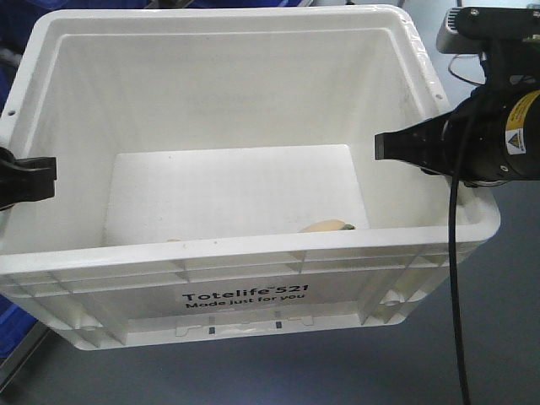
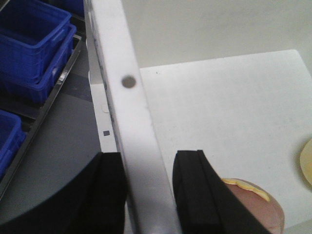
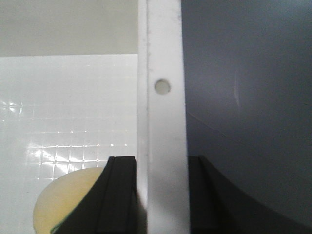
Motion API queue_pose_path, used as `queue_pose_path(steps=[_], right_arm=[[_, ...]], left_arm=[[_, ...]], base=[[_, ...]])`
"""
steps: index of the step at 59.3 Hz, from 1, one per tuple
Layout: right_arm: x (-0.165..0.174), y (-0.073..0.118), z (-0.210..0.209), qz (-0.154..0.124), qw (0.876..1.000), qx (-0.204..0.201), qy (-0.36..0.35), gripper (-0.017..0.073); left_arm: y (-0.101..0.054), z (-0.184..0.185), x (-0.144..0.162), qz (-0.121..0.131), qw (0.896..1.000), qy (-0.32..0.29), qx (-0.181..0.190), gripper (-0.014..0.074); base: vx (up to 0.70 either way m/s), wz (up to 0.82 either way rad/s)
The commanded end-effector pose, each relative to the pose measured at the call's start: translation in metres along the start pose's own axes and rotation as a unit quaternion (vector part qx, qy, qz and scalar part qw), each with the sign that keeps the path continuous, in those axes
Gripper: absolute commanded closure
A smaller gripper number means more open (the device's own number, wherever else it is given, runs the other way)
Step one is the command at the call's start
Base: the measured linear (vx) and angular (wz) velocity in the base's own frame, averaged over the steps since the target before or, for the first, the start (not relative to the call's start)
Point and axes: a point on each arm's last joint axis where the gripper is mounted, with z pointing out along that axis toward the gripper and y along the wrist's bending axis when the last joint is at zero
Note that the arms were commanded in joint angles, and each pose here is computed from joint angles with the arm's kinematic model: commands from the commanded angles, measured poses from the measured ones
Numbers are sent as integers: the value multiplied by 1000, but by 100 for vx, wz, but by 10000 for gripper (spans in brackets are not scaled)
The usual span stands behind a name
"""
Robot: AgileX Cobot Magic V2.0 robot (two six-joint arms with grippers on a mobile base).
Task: Place moving items into box and shelve
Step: 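Hold the crate level while the base turns alongside the blue-bin shelf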
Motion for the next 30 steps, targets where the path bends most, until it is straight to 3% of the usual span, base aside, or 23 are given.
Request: queue_pose_path(steps=[1,30], right_arm=[[-21,-1,-18,-17,995,-20,-91,461],[-21,-1,-18,-17,995,-20,-91,461]], left_arm=[[-10,-20,-28,9,991,-125,53,579],[-10,-20,-28,9,991,-125,53,579]], base=[[11,48],[8,51]])
